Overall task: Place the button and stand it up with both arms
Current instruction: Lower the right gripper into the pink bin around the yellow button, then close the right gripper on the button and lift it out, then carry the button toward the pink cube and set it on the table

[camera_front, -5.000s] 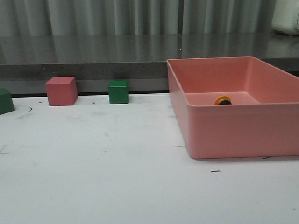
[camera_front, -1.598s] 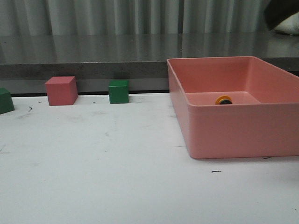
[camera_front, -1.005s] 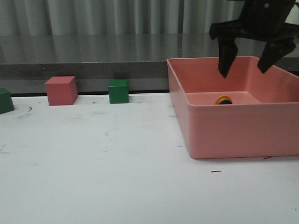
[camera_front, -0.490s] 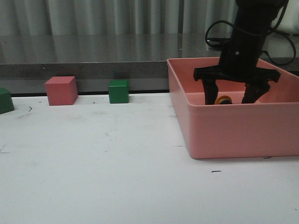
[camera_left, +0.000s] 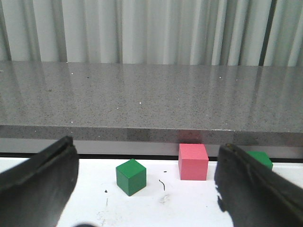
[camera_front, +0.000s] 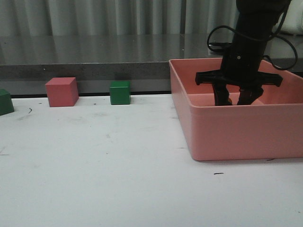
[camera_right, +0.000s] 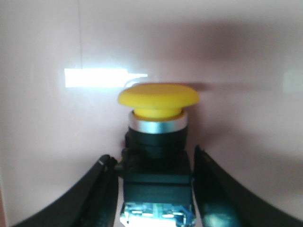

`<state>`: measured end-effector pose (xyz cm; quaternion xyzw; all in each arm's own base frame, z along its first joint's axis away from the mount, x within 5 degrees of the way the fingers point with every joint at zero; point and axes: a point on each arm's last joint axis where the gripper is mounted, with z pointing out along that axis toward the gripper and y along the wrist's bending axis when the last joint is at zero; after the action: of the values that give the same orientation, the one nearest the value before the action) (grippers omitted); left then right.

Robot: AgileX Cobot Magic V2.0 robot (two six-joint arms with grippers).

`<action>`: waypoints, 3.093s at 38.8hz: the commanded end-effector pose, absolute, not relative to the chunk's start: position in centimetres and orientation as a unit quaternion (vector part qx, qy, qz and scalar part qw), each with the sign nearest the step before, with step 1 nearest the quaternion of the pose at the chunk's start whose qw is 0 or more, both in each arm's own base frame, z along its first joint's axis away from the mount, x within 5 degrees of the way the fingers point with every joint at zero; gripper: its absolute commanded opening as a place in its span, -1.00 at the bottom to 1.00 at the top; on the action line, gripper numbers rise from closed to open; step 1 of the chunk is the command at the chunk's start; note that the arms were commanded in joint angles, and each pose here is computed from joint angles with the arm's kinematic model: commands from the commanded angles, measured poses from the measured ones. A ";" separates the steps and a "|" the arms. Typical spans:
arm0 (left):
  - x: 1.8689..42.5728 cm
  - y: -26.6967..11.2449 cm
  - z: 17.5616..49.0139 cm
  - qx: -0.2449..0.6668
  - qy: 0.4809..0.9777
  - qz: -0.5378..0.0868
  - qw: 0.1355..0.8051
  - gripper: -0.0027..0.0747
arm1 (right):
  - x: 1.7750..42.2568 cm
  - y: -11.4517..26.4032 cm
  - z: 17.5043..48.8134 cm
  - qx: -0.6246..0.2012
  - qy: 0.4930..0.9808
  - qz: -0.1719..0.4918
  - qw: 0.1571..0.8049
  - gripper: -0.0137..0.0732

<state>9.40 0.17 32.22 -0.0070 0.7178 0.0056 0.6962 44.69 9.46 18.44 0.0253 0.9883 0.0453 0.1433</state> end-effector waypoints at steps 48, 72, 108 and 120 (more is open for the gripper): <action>9.4 0.2 33.9 -0.007 0.684 0.006 0.729 0.52 | 31.6 30.8 34.5 -0.223 0.917 0.210 0.257 -0.13; 9.4 0.2 33.9 -0.007 0.685 0.006 0.729 0.52 | 35.9 35.9 24.8 -0.095 0.955 0.219 0.174 -0.13; 9.4 0.2 33.9 -0.007 0.685 0.006 0.729 0.52 | 36.4 36.0 24.2 -0.086 0.955 0.217 0.186 0.29; 9.4 0.2 33.9 -0.007 0.685 0.006 0.729 0.52 | 34.5 34.1 32.1 -0.112 0.929 0.250 0.248 -0.20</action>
<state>9.40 0.17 32.20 -0.0071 0.7188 0.0057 0.6952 35.60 35.37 25.11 -0.0936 0.9575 0.2097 0.1745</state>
